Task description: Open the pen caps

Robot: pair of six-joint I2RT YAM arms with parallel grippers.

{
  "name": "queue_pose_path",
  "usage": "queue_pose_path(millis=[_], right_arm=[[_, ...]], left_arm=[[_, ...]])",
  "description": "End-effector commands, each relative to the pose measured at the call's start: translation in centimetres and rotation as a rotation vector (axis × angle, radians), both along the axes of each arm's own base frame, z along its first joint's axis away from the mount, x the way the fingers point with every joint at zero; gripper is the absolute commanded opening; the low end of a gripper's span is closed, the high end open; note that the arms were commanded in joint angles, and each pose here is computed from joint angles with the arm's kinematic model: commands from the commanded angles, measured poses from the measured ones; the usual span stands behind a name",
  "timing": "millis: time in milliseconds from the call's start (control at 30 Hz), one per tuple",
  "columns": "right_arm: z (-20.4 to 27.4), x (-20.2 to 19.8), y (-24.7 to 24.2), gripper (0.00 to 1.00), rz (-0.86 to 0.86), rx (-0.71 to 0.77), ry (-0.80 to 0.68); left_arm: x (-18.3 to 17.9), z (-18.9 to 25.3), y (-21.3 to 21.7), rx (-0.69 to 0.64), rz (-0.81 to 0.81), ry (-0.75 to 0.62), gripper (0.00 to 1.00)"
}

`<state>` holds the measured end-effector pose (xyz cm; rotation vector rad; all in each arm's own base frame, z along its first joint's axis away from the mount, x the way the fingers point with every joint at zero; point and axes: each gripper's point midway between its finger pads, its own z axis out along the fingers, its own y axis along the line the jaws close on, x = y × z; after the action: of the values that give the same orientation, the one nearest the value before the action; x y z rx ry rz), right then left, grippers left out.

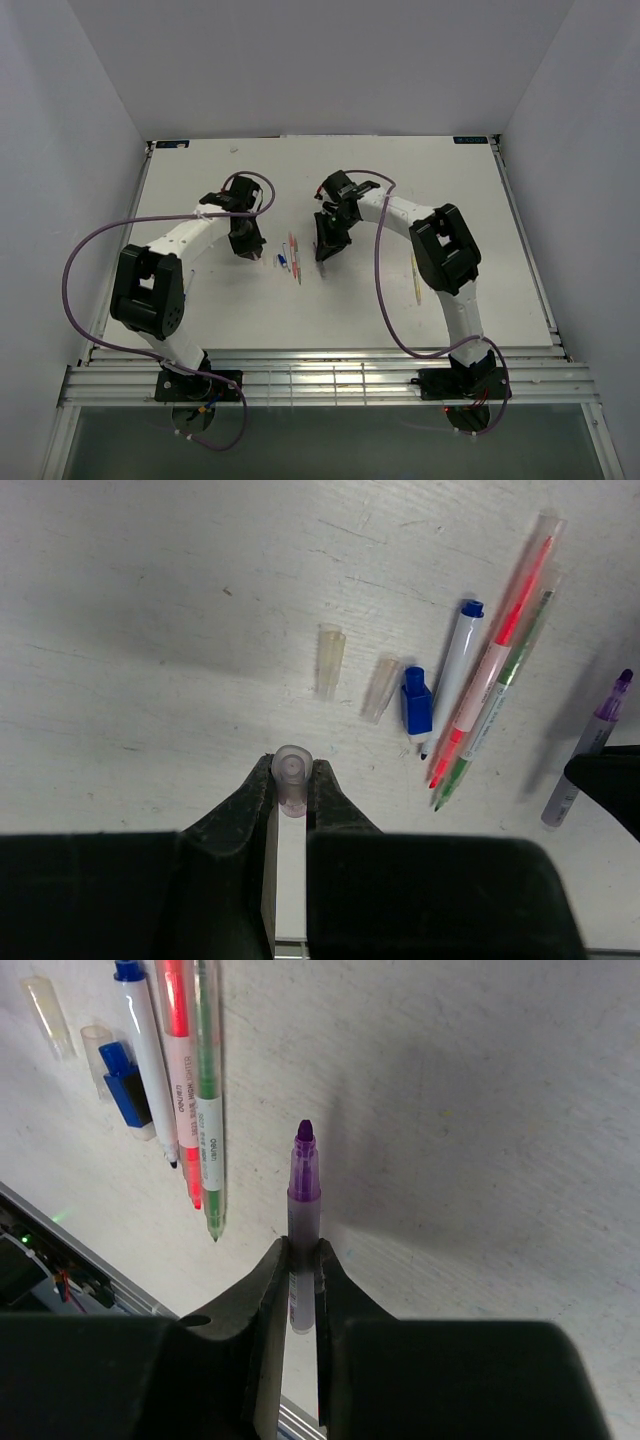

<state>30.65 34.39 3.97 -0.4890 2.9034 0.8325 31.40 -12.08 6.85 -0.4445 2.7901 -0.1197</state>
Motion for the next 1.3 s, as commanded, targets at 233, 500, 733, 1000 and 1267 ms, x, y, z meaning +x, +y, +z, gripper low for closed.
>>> queue_pose_path(millis=[233, 500, 733, 1000, 1267], right_arm=[[0.4, 2.0, 2.0, 0.08, -0.019, 0.075, -0.023], [0.6, 2.3, 2.3, 0.08, -0.02, 0.087, -0.02], [0.4, 2.2, 2.5, 0.08, -0.028, 0.087, -0.005], [0.0, 2.0, 3.1, 0.13, -0.034, 0.104, 0.008], [0.2, 2.1, 3.3, 0.22, -0.024, 0.096, -0.011]], left_arm=[[0.3, -2.0, -0.2, -0.005, -0.023, -0.006, 0.13], [0.9, -3.1, -0.5, -0.012, -0.025, -0.003, 0.18], [1.1, -3.7, -0.8, -0.022, -0.02, 0.012, 0.23], [0.7, -4.1, -0.7, -0.014, -0.02, 0.032, 0.3], [0.5, -4.2, -0.7, -0.017, -0.018, 0.041, 0.37]])
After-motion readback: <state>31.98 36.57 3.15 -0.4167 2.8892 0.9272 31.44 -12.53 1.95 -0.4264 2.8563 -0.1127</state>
